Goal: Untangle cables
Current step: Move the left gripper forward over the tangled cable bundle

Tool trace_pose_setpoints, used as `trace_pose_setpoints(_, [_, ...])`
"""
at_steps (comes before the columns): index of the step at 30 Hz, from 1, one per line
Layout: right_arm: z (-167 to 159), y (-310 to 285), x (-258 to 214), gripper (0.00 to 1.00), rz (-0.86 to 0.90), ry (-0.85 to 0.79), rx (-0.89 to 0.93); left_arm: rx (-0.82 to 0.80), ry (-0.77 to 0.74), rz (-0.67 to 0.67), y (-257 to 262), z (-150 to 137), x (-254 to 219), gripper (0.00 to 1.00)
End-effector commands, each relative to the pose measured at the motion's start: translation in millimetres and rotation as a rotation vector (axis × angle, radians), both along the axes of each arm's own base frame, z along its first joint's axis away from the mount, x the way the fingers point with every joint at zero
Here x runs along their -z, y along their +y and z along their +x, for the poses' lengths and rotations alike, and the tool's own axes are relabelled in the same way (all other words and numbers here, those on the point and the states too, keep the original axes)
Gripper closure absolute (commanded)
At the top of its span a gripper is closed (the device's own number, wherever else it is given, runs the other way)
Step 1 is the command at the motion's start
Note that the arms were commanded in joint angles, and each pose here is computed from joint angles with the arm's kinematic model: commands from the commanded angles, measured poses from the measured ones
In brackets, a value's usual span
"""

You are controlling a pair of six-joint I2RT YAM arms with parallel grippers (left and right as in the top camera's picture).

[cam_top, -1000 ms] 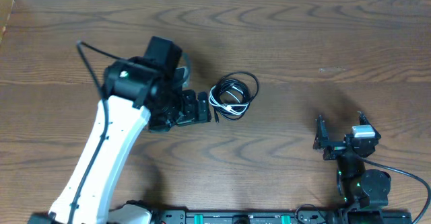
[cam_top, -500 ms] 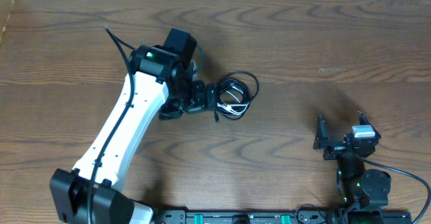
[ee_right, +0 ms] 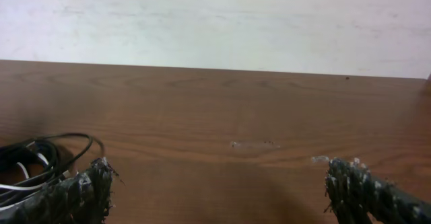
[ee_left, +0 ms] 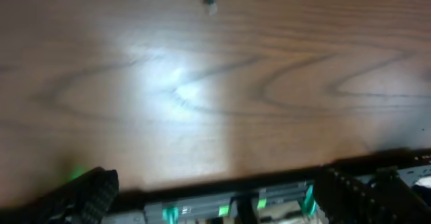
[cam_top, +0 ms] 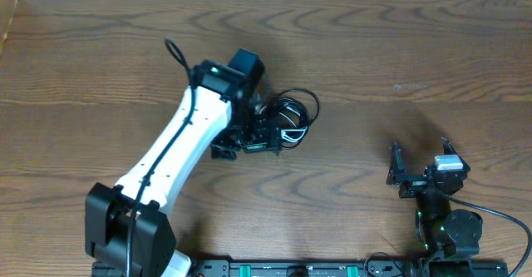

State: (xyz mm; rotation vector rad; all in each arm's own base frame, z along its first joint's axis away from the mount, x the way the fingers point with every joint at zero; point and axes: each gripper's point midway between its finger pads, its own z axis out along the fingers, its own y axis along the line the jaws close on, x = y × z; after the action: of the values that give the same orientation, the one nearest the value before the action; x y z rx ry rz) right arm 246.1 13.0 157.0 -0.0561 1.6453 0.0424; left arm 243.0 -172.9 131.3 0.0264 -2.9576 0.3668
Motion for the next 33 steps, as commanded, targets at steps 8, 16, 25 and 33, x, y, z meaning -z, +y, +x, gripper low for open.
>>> trace_pose_setpoints(8, [0,-1,0,0.01,-0.007,-0.001,0.006,-0.266,-0.170,-0.027,-26,57,12,0.02])
trace_pose_setpoints(16, [0,-1,0,0.01,-0.007,-0.001,0.006,-0.426,-0.210,0.098,-14,85,44,0.02])
trace_pose_setpoints(25, [0,-1,0,0.01,-0.007,-0.001,0.006,-0.466,-0.076,0.108,-25,81,89,0.23])
trace_pose_setpoints(33, [0,-1,0,0.01,-0.007,-0.001,0.005,-0.484,-0.067,0.114,-27,82,96,0.31])
